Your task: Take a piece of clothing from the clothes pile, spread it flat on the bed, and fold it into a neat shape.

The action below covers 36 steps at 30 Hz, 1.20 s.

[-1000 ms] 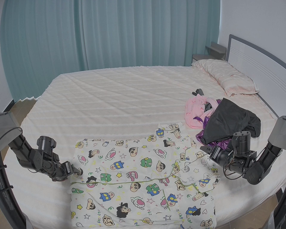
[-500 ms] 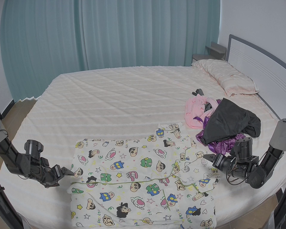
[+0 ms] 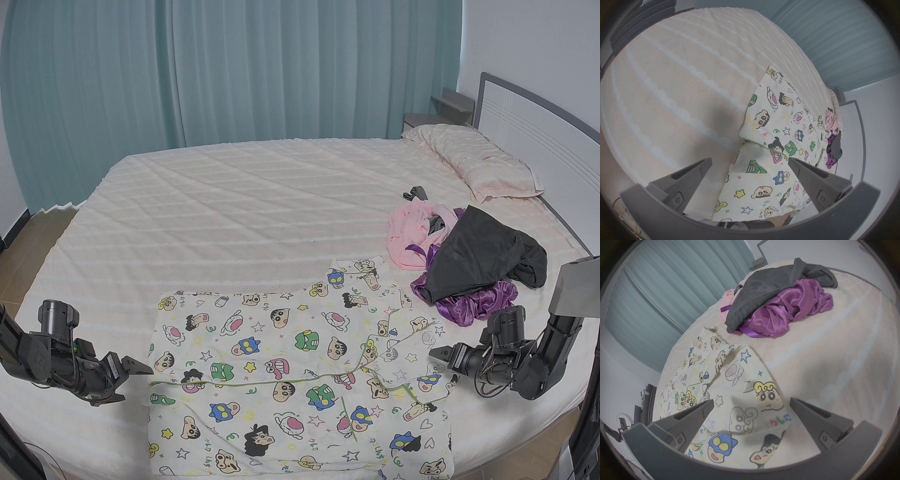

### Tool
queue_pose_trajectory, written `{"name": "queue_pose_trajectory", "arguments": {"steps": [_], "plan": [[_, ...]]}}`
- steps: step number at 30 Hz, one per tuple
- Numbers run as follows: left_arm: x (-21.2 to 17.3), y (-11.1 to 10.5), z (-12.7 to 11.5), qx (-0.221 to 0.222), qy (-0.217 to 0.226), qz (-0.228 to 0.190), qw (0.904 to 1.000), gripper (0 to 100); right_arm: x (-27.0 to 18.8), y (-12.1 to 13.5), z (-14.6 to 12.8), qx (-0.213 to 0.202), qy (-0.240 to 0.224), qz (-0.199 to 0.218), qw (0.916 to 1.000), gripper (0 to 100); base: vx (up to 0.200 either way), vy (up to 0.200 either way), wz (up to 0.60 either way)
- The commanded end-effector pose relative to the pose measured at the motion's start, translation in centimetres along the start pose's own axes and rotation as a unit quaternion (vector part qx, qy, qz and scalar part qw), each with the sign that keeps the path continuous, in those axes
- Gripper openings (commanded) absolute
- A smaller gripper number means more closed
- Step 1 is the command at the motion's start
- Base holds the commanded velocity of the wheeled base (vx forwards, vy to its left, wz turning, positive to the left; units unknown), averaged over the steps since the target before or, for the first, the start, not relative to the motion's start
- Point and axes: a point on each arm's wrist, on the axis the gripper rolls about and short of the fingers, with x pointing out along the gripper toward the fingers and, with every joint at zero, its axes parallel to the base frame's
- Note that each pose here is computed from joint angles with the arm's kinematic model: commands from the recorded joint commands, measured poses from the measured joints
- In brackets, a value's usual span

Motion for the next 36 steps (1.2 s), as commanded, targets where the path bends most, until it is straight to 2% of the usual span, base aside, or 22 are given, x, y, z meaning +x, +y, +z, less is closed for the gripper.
{"name": "queue_pose_trajectory", "arguments": {"steps": [1,2,3,17,22,29,30,36], "plan": [[-0.1,0.0,-0.2,-0.001,0.004,-0.004,1.0,100,1.8,-0.6,-0.6,0.001,0.019,-0.006,0.9998,100,0.0,0.0,0.0],[-0.2,0.0,-0.3,-0.001,0.004,-0.004,1.0,100,2.0,-0.6,-0.6,0.001,0.02,-0.006,0.9998,100,0.0,0.0,0.0],[-0.2,0.0,-0.3,-0.001,0.004,-0.004,1.0,100,2.2,-0.6,-0.7,0.001,0.022,-0.007,0.9997,0,0.0,0.0,0.0],[-0.1,0.2,-0.8,-0.002,0.012,-0.001,0.9999,100,1.5,-2.2,1.2,0.037,-0.014,-0.024,0.9989,0,0.0,0.0,0.0],[0.0,0.1,-1.2,0.002,0.02,-0.001,0.9998,100,1.6,-2.6,1.9,0.051,-0.043,-0.014,0.9977,0,0.0,0.0,0.0],[0.1,0.1,-1.4,0.004,0.024,0.0,0.9997,100,1.5,-2.7,1.7,0.057,-0.041,-0.012,0.9975,0,0.0,0.0,0.0],[0.0,0.0,-1.4,0.005,0.023,0.0,0.9997,100,1.5,-2.6,1.8,0.058,-0.041,-0.011,0.9974,100,0.0,0.0,0.0],[-0.9,-0.3,-2.1,0.013,0.016,-0.008,0.9998,100,-0.5,-2.1,2.3,0.077,-0.061,0.004,0.9951,100,0.0,0.0,0.0]]}}
